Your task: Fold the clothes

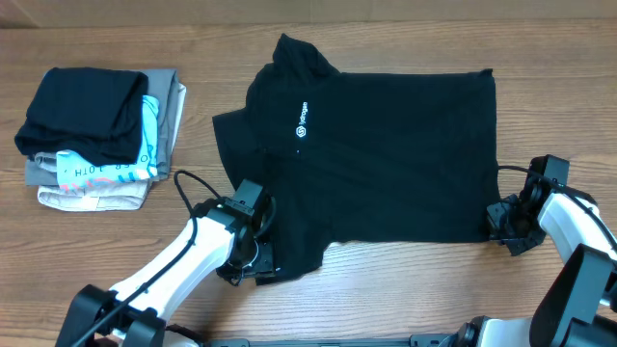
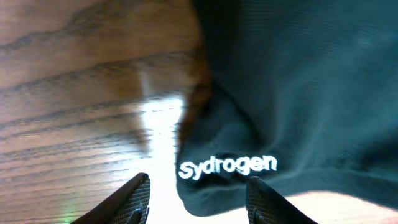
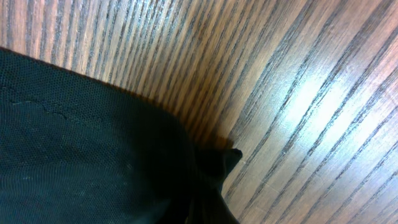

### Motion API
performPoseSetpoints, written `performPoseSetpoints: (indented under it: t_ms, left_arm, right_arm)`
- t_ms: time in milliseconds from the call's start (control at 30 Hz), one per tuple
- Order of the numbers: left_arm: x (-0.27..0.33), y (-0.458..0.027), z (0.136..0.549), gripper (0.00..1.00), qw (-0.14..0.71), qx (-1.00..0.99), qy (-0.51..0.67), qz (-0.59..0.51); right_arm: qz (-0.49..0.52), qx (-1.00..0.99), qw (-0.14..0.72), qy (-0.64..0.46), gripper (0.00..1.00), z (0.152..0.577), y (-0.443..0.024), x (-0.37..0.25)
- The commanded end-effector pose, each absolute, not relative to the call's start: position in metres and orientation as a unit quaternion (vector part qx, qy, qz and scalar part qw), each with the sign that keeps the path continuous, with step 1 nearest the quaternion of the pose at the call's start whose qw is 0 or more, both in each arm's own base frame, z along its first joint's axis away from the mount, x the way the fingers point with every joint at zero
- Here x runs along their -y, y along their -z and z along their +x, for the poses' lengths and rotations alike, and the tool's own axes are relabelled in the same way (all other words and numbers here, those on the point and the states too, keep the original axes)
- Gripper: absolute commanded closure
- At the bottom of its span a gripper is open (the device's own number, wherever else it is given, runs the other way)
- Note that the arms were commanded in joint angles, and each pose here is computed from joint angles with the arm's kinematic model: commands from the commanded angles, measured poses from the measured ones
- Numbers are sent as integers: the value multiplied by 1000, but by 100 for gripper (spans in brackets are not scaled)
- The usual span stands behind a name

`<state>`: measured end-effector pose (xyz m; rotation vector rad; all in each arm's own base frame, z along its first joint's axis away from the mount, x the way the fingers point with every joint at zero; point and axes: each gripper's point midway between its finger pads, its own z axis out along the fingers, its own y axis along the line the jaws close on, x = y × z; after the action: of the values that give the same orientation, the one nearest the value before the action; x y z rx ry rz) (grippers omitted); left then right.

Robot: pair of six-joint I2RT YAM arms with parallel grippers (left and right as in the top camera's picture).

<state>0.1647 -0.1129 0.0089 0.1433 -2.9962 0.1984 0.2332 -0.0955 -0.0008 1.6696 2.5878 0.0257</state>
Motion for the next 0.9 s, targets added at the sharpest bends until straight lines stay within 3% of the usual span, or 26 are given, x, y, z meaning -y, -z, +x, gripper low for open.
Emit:
performPoseSetpoints:
  t_ms: [0, 133, 233, 267, 300, 633, 867]
  left_arm:
    - [107, 2, 162, 47, 80, 993, -40, 82]
    - [111, 11, 163, 47, 91, 991, -42, 94]
    - [115, 15, 161, 57, 103, 989, -50, 96]
    - [117, 15, 159, 70, 109, 988, -55, 96]
    - [118, 15, 158, 95, 114, 987, -58, 96]
    - [110, 6, 136, 96, 157, 984, -44, 75]
    - [100, -21, 131, 96, 152, 985, -24, 73]
  right_arm:
    - [541, -840, 23, -11, 96, 228, 7, 92]
    - [541, -840, 23, -11, 96, 228, 7, 92]
    - [541, -840, 23, -11, 96, 228, 7, 92]
    - [541, -841, 22, -11, 96, 227, 7, 92]
    - [541, -841, 22, -11, 96, 227, 7, 92]
    - [543, -840, -15, 4, 96, 209, 5, 88]
    - [545, -837, -44, 11, 96, 211, -26, 90]
